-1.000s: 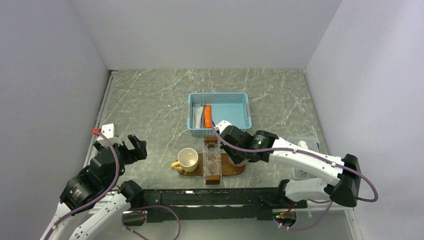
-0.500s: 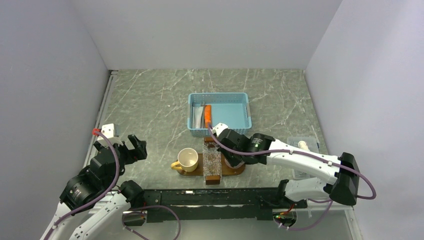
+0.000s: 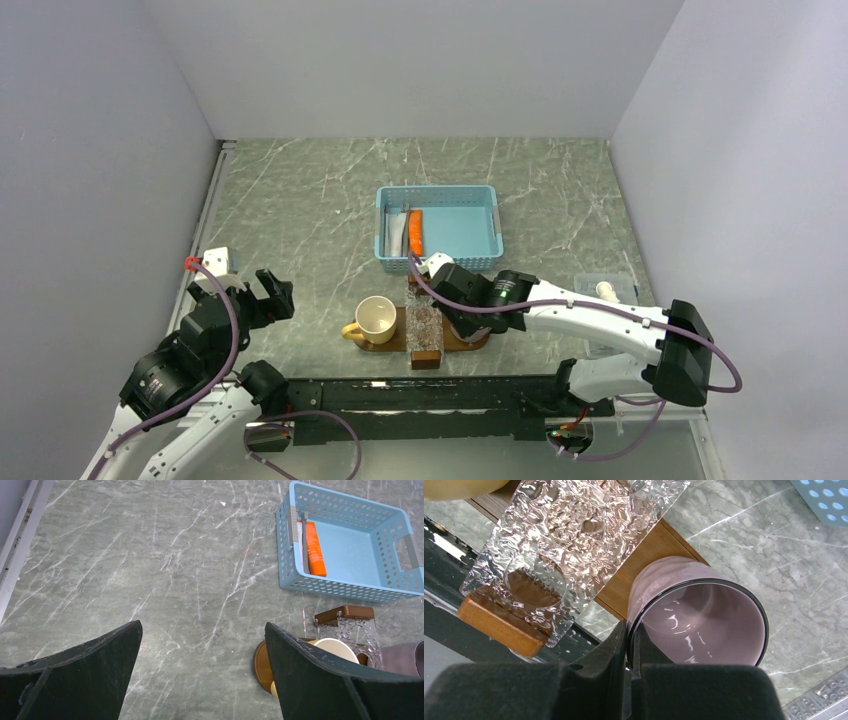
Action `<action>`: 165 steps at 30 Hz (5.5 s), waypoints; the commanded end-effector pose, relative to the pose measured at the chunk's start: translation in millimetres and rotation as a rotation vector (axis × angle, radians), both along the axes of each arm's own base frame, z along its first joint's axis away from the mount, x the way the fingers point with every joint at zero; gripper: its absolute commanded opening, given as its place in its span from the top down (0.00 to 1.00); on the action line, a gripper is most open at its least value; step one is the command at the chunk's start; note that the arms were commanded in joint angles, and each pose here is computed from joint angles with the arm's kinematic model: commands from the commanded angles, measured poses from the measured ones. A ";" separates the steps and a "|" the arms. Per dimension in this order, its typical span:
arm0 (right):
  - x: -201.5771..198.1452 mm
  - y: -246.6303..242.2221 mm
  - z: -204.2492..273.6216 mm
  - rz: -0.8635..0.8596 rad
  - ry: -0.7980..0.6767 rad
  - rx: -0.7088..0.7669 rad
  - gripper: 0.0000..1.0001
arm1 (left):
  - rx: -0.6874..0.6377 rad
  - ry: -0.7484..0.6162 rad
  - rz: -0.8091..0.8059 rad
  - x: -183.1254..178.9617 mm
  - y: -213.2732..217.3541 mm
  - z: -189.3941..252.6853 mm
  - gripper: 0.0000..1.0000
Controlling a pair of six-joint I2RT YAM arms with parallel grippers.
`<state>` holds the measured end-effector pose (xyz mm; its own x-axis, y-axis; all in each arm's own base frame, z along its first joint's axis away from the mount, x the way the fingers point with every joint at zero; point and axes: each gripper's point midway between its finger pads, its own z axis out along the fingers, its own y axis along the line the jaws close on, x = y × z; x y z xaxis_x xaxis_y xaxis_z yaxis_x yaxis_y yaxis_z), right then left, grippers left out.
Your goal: Prepare toiletry sets of a toothbrush and toothpaste on the tray
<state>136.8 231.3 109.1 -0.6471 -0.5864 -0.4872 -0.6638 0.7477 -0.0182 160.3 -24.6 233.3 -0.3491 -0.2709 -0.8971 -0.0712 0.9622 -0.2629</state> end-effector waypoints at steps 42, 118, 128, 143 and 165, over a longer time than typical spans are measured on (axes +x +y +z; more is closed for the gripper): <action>-0.5 9.7 13.8 -0.036 -0.078 0.009 0.69 | -0.018 -0.022 -0.017 3.7 -5.6 7.7 0.01; 282.7 100.7 8.4 -0.525 -0.142 0.301 0.46 | 0.116 0.144 -0.325 12.3 -71.2 -23.9 0.01; 272.5 122.8 -13.2 -0.534 -0.025 0.403 0.50 | 0.117 0.149 -0.324 12.4 -71.7 -24.0 0.01; 270.8 139.2 -56.0 -0.604 0.080 0.439 0.51 | 0.103 0.123 -0.314 11.7 -68.8 -19.4 0.01; 268.2 140.9 -73.4 -0.619 0.106 0.453 0.84 | 0.116 0.132 -0.321 13.0 -70.4 -21.4 0.01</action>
<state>403.6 371.0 33.6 -0.8576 0.1305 -0.4976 -0.0988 0.9075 0.4082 169.4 -94.1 201.0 -0.5384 -0.0043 -0.8427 0.2214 0.9642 -0.1463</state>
